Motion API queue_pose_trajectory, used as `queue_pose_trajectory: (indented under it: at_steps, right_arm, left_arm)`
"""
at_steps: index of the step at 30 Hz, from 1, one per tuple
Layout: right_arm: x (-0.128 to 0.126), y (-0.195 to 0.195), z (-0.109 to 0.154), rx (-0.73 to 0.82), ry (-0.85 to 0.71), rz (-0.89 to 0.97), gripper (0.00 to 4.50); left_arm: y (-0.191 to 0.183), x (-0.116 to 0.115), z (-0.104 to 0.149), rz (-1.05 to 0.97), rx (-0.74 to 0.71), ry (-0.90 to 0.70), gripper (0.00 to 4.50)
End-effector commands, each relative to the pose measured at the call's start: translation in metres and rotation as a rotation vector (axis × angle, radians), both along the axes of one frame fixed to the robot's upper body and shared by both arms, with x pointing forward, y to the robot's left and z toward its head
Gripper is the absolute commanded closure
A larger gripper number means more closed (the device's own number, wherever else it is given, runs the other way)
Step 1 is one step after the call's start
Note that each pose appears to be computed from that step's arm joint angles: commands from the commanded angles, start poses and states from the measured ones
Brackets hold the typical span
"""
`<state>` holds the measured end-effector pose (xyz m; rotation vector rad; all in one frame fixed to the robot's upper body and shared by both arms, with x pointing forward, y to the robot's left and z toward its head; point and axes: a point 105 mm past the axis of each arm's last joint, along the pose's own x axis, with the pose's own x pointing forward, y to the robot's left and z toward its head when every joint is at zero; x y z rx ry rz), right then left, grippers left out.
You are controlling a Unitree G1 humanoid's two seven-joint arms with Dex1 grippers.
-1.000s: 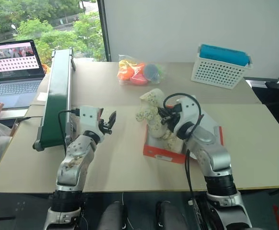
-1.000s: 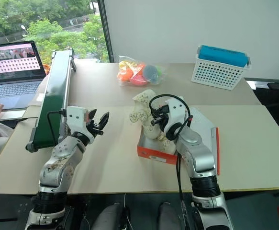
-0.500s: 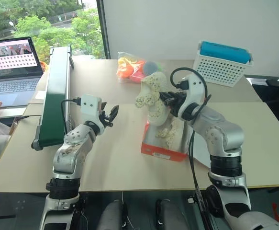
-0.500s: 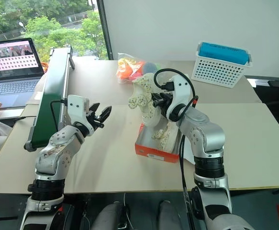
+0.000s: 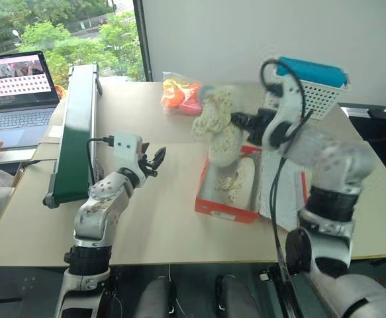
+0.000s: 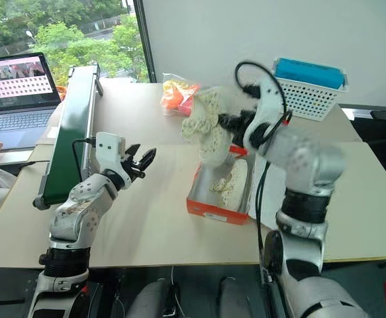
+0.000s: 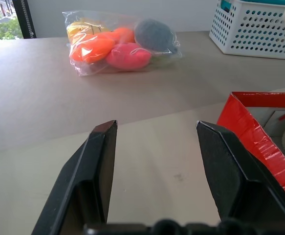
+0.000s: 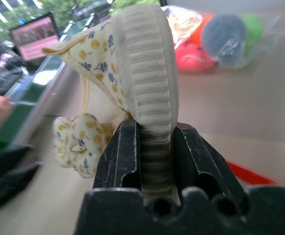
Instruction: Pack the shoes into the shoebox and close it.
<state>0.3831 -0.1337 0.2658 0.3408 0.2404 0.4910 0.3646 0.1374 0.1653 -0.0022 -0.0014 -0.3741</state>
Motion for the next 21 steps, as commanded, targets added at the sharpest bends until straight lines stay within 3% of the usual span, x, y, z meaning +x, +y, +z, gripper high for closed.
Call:
queue_pose_trajectory:
  at_steps: [1, 11, 15, 21]
  right_arm:
    - [-0.001, -0.017, -0.001, 0.116, 0.144, -0.029, 3.75]
    - [-0.001, -0.012, -0.055, 0.102, 0.322, -0.103, 3.75]
    - [-0.005, 0.001, -0.062, 0.12, 0.337, -0.08, 3.75]
    - [-0.008, 0.016, -0.064, 0.141, 0.353, -0.044, 3.75]
  left_arm:
    - [-0.003, 0.001, 0.011, -0.015, -0.002, -0.044, 1.75]
    - [-0.013, -0.014, 0.013, -0.164, 0.019, -0.073, 1.75]
    - [-0.013, -0.037, 0.008, -0.382, 0.128, -0.053, 1.75]
    - [0.004, -0.054, 0.003, -0.576, 0.266, -0.025, 1.75]
